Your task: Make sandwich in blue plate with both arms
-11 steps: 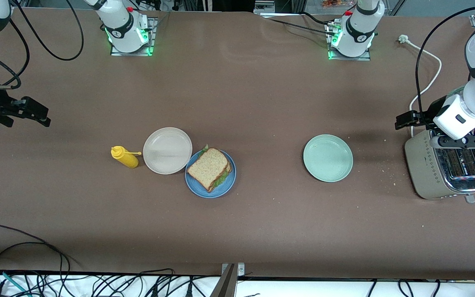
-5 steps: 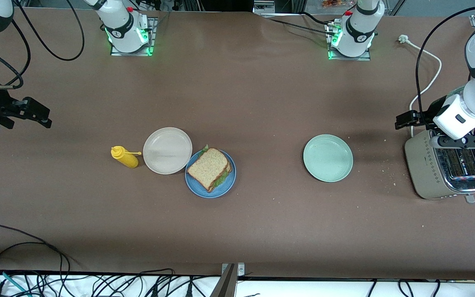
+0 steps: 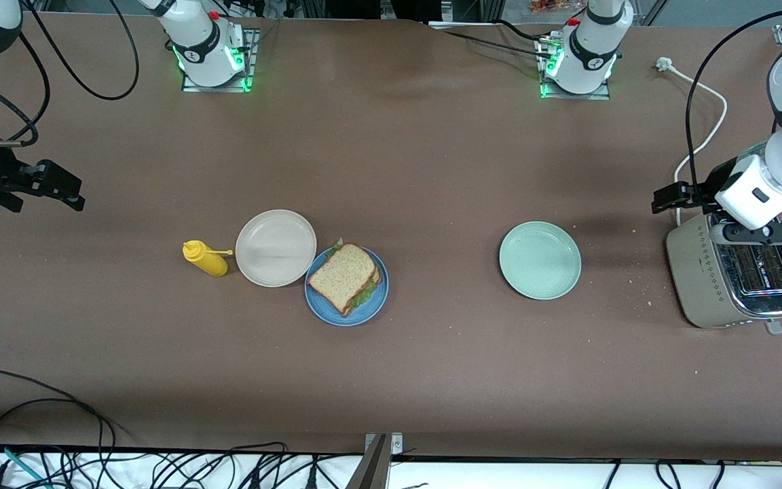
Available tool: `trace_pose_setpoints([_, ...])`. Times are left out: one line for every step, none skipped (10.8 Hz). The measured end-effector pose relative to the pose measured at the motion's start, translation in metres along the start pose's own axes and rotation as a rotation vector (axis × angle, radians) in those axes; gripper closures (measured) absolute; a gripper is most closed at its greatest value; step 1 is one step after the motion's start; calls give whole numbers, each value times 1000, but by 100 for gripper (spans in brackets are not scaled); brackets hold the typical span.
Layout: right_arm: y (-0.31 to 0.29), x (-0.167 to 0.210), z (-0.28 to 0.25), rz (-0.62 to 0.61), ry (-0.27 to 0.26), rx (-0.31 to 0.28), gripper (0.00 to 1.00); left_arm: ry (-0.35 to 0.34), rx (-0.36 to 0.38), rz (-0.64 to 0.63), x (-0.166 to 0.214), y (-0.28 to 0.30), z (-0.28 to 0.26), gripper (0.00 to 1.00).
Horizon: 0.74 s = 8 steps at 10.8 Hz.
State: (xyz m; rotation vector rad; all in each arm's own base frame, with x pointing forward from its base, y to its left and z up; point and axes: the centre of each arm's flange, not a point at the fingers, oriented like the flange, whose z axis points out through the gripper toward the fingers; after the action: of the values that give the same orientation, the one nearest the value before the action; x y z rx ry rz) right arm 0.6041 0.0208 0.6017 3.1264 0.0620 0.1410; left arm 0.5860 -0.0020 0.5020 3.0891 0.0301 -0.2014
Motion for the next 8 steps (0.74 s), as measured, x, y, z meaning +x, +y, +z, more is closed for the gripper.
trace_pose_setpoints([1, 0, 0, 1, 0, 0, 0, 11, -1, 2, 0, 1, -12, 0])
trace_pose_setpoints([2, 0, 0, 4, 0, -1, 0, 17, -1, 3, -3, 1, -30, 0])
trace_pose_setpoints([4, 0, 0, 6, -1, -1, 0, 23, 0, 5, -7, 3, -49, 0])
trace_pose_setpoints([4, 0, 0, 6, -1, -1, 0, 27, 3, 8, -12, 5, -62, 0])
trace_pose_setpoints([3, 0, 1, 5, -1, -1, 0, 23, 7, 8, -16, 6, -68, 0])
trace_pose_setpoints([3, 0, 0, 4, -1, -1, 0, 17, 8, 6, -18, 6, -69, 0])
trace_pose_setpoints([3, 0, 1, 4, -1, -1, 0, 17, 8, 5, -19, 6, -70, 0])
trace_pose_setpoints([3, 0, 0, 3, -1, -1, 0, 17, 8, 4, -20, 5, -71, 0])
